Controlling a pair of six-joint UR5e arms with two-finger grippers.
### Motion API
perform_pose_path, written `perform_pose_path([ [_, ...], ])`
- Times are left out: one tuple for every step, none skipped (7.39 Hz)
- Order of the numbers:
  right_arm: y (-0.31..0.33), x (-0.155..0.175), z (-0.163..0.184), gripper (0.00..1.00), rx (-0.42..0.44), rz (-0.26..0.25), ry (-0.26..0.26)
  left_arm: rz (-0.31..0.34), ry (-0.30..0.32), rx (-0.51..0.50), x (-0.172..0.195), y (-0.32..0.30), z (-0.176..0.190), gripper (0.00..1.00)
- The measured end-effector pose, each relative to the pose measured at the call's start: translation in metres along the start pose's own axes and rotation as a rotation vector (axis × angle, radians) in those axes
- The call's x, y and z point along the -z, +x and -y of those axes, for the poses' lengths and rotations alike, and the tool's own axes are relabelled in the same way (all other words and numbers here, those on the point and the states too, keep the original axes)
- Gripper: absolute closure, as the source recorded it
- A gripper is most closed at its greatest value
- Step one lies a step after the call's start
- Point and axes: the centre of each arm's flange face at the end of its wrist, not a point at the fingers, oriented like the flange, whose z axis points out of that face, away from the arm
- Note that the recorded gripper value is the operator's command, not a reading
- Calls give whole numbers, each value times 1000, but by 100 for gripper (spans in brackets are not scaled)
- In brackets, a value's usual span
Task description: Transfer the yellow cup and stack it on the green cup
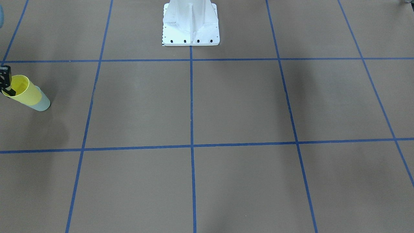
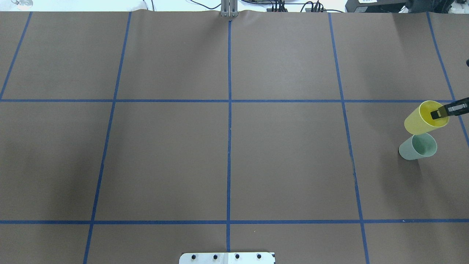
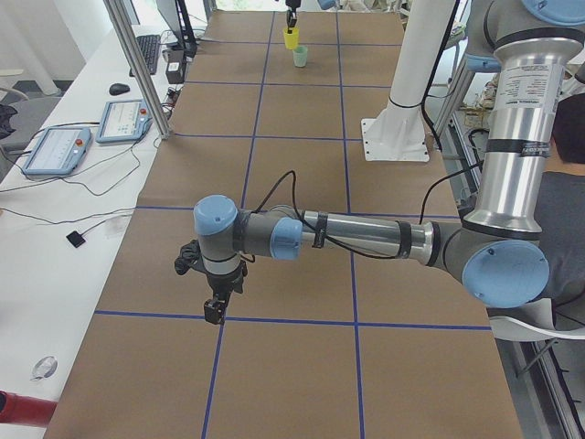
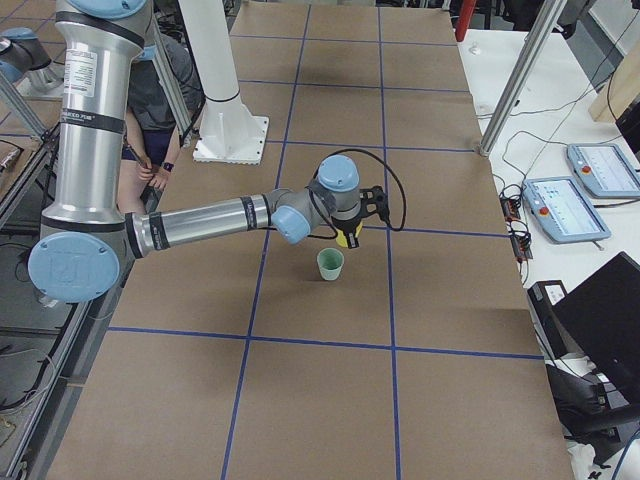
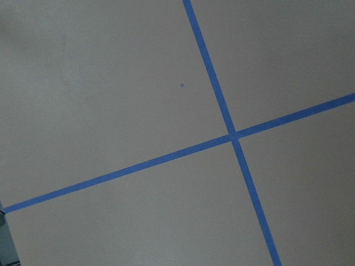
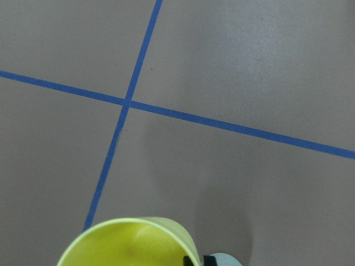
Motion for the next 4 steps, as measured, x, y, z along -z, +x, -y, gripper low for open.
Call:
perform_pose_path([
  [17, 0, -15, 100, -13, 11, 0, -3, -7, 5, -4, -2, -1, 0],
  [28, 1, -27, 100, -28, 11, -4, -4, -10, 7, -5, -3, -2, 0],
  [34, 1, -34, 100, -40, 7, -8, -4, -12, 8, -6, -3, -2, 0],
  [36, 1, -36, 100, -48, 1, -9, -5, -12, 8, -6, -3, -2, 0],
])
